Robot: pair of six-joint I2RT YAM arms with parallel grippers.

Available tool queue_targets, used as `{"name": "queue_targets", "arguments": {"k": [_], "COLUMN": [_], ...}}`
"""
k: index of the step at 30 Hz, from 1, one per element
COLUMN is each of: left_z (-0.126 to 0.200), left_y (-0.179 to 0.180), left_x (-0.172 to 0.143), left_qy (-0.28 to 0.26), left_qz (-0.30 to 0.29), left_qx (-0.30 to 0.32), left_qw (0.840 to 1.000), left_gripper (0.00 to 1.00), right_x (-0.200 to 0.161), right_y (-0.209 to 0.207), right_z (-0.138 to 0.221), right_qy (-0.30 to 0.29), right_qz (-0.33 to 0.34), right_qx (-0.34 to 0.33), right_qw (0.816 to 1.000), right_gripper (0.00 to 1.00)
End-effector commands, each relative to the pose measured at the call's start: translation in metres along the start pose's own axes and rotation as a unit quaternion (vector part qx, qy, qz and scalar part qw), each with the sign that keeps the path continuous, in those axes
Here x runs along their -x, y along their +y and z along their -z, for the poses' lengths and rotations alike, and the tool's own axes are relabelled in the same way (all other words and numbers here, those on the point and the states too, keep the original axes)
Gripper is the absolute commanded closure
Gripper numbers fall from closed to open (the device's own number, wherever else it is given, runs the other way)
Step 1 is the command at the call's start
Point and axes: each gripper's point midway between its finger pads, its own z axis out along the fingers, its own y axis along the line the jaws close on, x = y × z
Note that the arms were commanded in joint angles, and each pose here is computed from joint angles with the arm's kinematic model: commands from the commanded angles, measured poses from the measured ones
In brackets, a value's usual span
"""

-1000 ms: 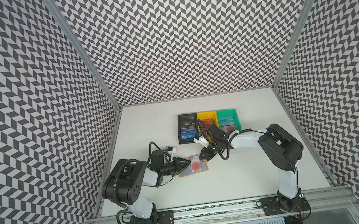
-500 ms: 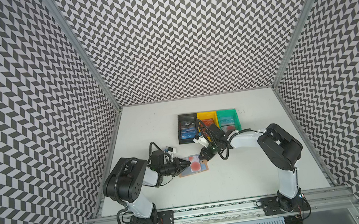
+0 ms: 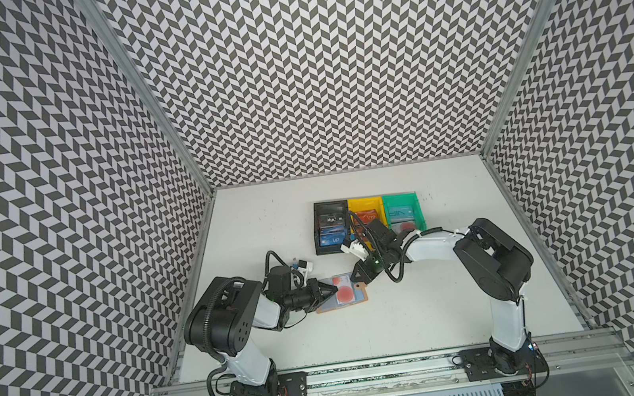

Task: Take the credit cards out of the card holder
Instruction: Take out the credit card from the card slot.

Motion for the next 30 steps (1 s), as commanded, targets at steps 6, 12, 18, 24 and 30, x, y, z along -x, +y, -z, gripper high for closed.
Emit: {"name": "queue_targets", "arguments": {"k": [6, 12, 18, 24, 30], "left_z": [-0.001, 0.002, 0.005, 0.007, 0.012], "left_y": [0.004, 0.011, 0.016, 0.024, 0.032], "left_x": [-0.004, -0.007, -0.007, -0.008, -0.009], "left_qy": [0.004, 0.004, 0.0, -0.001, -0.006], "left_qz": [0.001, 0.006, 0.013, 0.02, 0.029], "left_qx": [0.006, 0.015, 0.02, 0.032, 0.042], "left_qw": [1.0, 1.0, 1.0, 0.999, 0.999], "left_gripper": [0.94, 1.0, 1.0, 1.0, 1.0], "right_x": [-0.042, -0.043, -0.043, -0.045, -0.046], "right_y": [-0.016, -0.017, -0.018, -0.018, -0.019], "right_z": [-0.02, -0.02, -0.02, -0.021, -0.021], "right_qy": [0.066, 0.067, 0.067, 0.07, 0.072], "right_qz": [-0.027, -0.027, -0.028, -0.03, -0.031], "right_qx": [-0.024, -0.025, -0.026, -0.026, -0.027], "right_qw": [0.997, 0.997, 0.997, 0.997, 0.997], "right_gripper": [1.0, 1.0, 1.0, 1.0, 1.0]}}
